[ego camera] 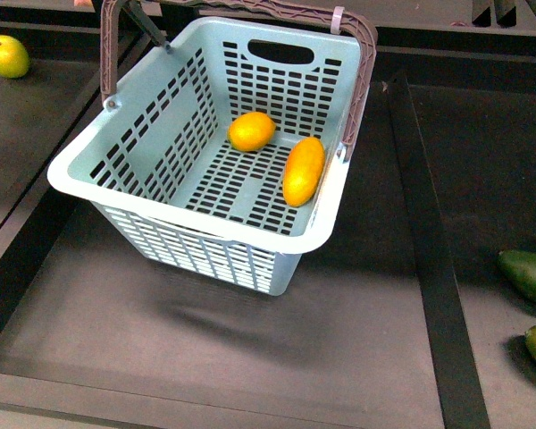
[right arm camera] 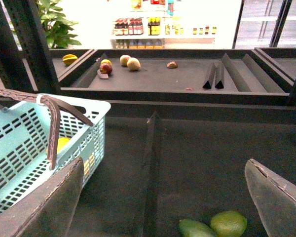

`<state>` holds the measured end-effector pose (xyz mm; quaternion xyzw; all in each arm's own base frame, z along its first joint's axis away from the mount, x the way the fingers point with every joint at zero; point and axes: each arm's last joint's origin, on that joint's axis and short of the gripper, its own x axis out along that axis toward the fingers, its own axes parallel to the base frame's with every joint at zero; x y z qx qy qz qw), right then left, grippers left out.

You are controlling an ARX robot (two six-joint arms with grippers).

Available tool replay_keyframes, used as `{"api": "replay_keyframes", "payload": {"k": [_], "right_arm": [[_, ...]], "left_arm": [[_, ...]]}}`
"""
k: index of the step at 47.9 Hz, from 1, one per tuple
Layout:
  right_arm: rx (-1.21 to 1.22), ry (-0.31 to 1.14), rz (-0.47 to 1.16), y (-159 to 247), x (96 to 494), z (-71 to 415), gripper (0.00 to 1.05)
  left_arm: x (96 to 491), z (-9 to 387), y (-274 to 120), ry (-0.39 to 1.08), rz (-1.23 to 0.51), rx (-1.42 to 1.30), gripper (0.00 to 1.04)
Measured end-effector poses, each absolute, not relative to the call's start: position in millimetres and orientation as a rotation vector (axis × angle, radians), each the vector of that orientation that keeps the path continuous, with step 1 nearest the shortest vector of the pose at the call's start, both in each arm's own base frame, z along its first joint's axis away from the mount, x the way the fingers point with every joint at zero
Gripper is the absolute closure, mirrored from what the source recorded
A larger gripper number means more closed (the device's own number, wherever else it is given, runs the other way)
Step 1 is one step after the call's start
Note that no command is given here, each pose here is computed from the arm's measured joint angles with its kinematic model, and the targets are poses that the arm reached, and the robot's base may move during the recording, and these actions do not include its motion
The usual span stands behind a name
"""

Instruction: Pick lemon and mango into basket

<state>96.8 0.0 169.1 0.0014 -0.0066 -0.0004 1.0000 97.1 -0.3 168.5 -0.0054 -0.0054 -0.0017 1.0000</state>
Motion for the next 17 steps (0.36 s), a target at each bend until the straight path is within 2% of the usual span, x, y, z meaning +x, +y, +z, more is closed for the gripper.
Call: {"api": "replay_keyframes", "payload": {"k": [7, 17], "right_arm": [[0.003, -0.013, -0.001, 0.0, 96.8, 168.9, 0.09], [0.003, -0.013, -0.001, 0.0, 96.8, 169.1, 0.09]], "left_arm": [[97.1, 168.5, -0.3, -0.011, -0.003, -0.009, 0.05], [97.1, 168.5, -0.3, -0.011, -0.003, -0.009, 0.07]]}}
